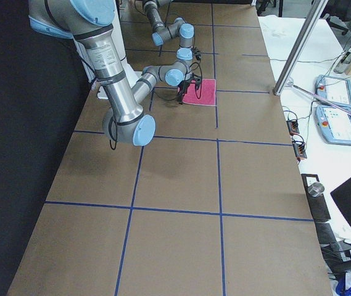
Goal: Fold towel twice with both arms
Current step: 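Close both grippers on the towel's nearer corners and hold them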
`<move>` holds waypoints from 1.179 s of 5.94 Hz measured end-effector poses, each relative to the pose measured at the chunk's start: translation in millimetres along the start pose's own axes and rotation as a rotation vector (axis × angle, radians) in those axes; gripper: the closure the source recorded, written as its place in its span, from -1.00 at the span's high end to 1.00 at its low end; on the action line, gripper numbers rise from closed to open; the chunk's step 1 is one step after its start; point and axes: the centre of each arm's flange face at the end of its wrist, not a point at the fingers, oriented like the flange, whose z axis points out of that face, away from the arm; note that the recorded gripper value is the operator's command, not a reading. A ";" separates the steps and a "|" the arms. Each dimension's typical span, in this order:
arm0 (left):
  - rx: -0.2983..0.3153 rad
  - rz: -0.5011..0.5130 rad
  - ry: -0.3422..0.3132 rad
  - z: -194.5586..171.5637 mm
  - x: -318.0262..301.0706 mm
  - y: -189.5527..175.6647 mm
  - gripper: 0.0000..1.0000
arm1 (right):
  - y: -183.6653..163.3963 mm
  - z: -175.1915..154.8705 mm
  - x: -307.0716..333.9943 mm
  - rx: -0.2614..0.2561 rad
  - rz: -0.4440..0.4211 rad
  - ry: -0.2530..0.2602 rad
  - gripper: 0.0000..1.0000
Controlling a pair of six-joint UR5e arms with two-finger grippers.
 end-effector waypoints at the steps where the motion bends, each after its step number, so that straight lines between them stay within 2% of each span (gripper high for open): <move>1: 0.000 0.000 0.003 -1.5 1.3 0.5 -0.19 | -0.2 -0.7 -0.7 0.001 0.000 -0.001 1.00; 2: 0.000 0.000 0.006 -3.0 3.1 1.0 -0.33 | -0.3 -1.3 -1.4 0.001 0.000 -0.003 1.00; 4: 0.001 0.001 0.011 -4.6 5.5 1.5 -0.46 | -1.0 -1.8 -1.5 0.002 0.001 -0.003 1.00; 6: 0.001 0.000 0.011 -4.4 5.8 1.6 -0.82 | -1.7 -2.8 -2.1 0.003 0.002 -0.005 1.00; 7: 0.000 0.000 0.011 -4.3 6.2 2.1 -0.84 | -1.9 -3.1 -2.4 0.003 0.002 -0.006 1.00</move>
